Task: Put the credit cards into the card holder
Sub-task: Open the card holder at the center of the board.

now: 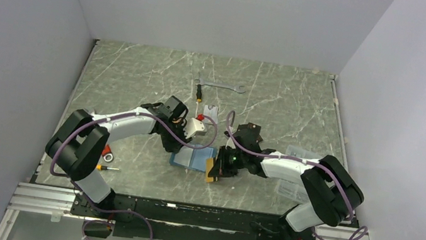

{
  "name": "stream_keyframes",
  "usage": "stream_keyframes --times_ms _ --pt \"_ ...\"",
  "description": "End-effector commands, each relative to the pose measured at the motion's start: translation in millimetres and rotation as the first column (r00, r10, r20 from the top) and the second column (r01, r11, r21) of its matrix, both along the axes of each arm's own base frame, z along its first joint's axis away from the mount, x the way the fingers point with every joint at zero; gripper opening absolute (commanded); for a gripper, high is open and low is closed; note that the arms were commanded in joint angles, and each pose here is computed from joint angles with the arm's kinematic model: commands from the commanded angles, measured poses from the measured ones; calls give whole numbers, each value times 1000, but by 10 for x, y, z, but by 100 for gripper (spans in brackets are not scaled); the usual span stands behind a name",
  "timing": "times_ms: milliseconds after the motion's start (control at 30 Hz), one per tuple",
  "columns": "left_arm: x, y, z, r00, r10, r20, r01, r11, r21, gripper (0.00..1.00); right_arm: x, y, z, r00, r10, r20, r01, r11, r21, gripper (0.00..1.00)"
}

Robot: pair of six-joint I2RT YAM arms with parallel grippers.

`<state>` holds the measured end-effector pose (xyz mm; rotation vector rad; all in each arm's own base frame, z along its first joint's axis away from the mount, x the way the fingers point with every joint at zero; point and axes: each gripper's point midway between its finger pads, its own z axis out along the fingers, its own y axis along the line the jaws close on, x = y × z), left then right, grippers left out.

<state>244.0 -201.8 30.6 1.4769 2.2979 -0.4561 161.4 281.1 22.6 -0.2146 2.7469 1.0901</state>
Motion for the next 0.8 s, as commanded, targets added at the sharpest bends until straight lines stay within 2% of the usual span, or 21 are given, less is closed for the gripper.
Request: stream_keyframes --times_ms 0,100,167,300,400,467,767 --pt "81 -31 175 999 5 36 -4 999 -37 28 21 -42 -25 1000 -24 3 24 1000 1 0" --pt "62 -45 214 999 43 -14 -43 997 -60 33 36 -63 -5 999 -39 9 39 999 10 0" --pt "23 -54 237 994 69 -81 -76 994 -75 44 32 -59 -8 999 -40 6 40 999 13 0" --pt "-47 -27 310 970 103 -221 -130 986 -109 54 27 -49 -31 999 -44 -6 44 999 18 0" --pt "-84 -16 370 927 137 -349 -202 966 -158 67 28 -46 -47 999 -47 -10 47 999 18 0" --pt "-109 -13 361 900 153 -407 -243 954 -178 97 29 -40 -55 999 -47 -14 47 999 18 0" --pt "-181 -135 317 835 162 -527 -307 931 -200 99 46 -27 -59 999 -47 -16 48 999 14 0"
